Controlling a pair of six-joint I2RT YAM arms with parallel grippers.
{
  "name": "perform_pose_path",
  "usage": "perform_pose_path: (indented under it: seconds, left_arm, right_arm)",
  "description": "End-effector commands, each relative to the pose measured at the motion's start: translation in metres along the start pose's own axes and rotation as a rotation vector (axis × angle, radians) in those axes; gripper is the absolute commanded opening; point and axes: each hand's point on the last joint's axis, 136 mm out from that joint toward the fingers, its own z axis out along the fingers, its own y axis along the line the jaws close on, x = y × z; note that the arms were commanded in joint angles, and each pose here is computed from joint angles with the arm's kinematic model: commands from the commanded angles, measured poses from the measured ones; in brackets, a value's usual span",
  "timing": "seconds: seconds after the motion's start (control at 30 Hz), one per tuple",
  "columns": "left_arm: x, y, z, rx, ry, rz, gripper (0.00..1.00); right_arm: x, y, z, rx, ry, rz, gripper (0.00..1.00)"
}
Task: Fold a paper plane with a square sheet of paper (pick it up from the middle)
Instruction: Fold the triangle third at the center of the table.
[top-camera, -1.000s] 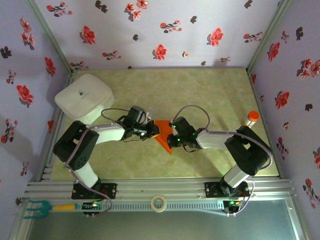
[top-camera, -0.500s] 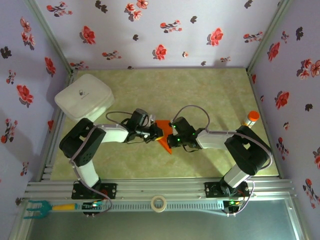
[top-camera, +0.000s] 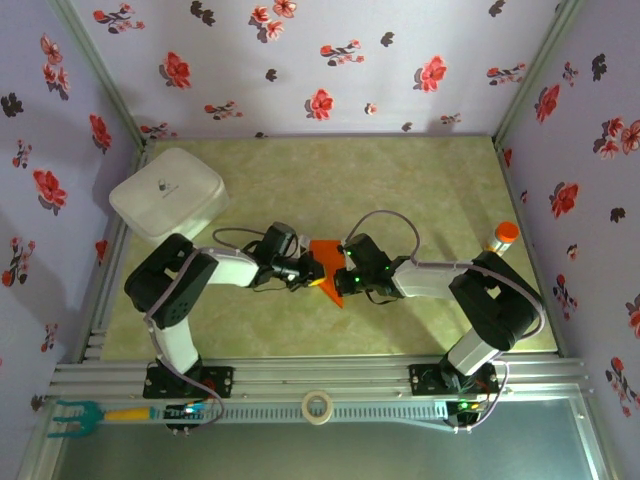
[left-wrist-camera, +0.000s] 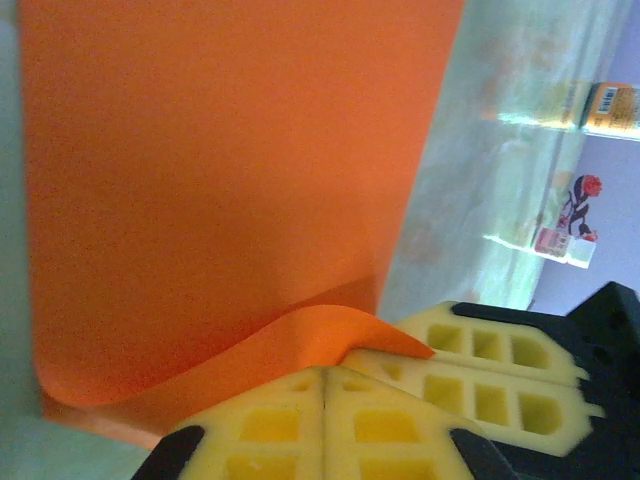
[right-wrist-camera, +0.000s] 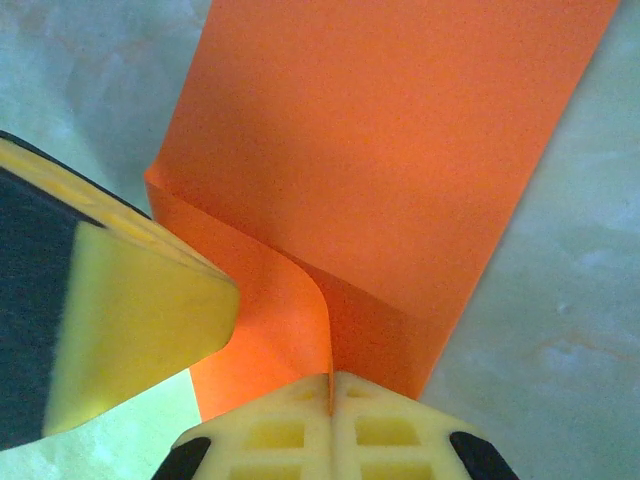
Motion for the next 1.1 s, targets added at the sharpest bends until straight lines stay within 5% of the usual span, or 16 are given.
perform_pose_path:
  seconds: [0.0,0.3,0.4,0.67,0.73,0.9,1.07]
  left_arm:
    - [0.008,0.019,0.005,-0.06,0.025,-0.009,0.0]
    - [0.011,0.035,0.006,-0.113,0.034,-0.017,0.0]
    - [0.01,0.035,0.006,-0.115,0.032,-0.015,0.0]
    - [0.011,0.034,0.005,-0.116,0.032,-0.01,0.0]
    - [0.01,0.033,0.005,-0.114,0.03,-0.006,0.0]
    - [0.01,0.033,0.005,-0.114,0.031,-0.005,0.0]
    - [0.01,0.033,0.005,-0.116,0.031,-0.004,0.0]
  right_arm:
    - [0.014,-0.015,0.005,0.043,0.044,0.022,0.05]
    - [0.009,-0.007,0.002,0.015,0.036,0.03,0.1]
    - [0.0,-0.002,-0.006,0.005,0.01,0.051,0.26]
    - [-0.023,-0.002,-0.046,0.004,-0.086,0.182,0.5]
    - [-0.025,0.008,-0.052,-0.056,-0.098,0.2,0.46]
    - [-0.016,0.044,-0.045,-0.258,-0.004,0.25,0.11]
    - [-0.003,0.056,-0.033,-0.282,0.065,0.242,0.0]
